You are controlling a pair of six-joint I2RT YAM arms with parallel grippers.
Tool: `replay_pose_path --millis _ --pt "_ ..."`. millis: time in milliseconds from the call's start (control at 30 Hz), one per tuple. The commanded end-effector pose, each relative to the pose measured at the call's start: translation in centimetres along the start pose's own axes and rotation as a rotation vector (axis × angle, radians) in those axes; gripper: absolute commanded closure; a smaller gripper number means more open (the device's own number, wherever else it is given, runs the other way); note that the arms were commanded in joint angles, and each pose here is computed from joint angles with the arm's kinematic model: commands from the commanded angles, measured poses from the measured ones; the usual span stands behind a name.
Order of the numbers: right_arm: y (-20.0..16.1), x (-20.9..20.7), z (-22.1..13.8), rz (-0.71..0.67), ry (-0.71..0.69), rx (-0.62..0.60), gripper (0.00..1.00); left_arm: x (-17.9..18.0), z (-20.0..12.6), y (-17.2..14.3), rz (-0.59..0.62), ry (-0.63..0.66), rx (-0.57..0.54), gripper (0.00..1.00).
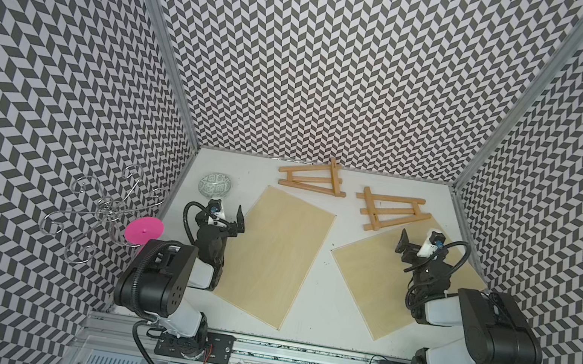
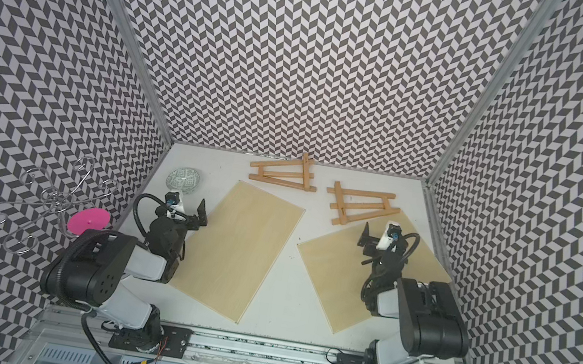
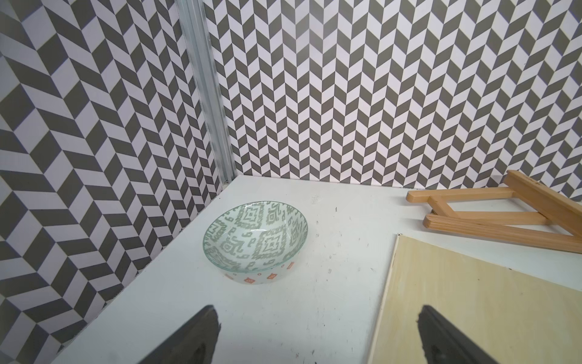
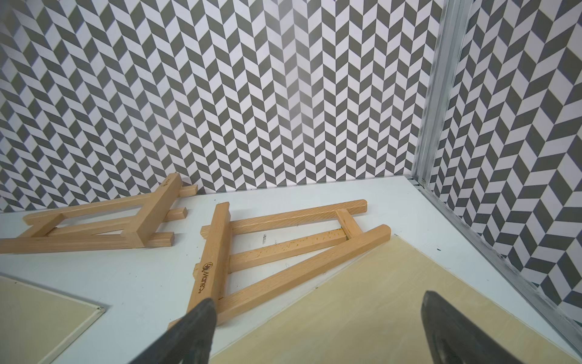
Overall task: Assemble the easel
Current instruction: Pick up the easel at the center of the board.
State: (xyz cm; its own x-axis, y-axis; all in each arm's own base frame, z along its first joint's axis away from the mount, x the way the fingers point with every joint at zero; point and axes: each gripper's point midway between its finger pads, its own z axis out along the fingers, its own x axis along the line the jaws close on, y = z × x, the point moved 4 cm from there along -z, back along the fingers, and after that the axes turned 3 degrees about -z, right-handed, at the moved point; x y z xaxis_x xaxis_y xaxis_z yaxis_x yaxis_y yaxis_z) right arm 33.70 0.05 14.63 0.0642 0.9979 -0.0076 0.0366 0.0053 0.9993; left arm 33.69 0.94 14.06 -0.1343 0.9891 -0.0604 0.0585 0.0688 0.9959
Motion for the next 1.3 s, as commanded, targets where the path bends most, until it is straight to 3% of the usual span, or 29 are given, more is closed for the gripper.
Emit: replay_pose_path --millis 0,833,1000,1133,1267 --pt "1.1 0.2 0.3 -0.007 0.006 -0.055 0.01 0.0 0.3 0.9 -0.007 0.005 -0.039 0.00" --pt "1.2 -0.1 -0.9 0.005 -0.007 -0.078 0.01 0.1 -0.1 1.2 -0.012 0.002 -0.057 0.00" --pt "3.0 -0.6 -2.6 0.017 -0.032 -0.133 0.01 0.2 -1.6 2.8 -0.017 -0.002 -0.108 0.00" --pt "4.7 -0.4 -2.0 0.029 -0.020 -0.103 0.01 0.0 -2.0 4.4 -0.018 -0.013 -0.117 0.00" --pt "8.0 -0.6 -0.8 0.218 -0.030 -0.069 0.01 -0.9 -2.3 7.3 -0.068 -0.079 -0.140 0.00"
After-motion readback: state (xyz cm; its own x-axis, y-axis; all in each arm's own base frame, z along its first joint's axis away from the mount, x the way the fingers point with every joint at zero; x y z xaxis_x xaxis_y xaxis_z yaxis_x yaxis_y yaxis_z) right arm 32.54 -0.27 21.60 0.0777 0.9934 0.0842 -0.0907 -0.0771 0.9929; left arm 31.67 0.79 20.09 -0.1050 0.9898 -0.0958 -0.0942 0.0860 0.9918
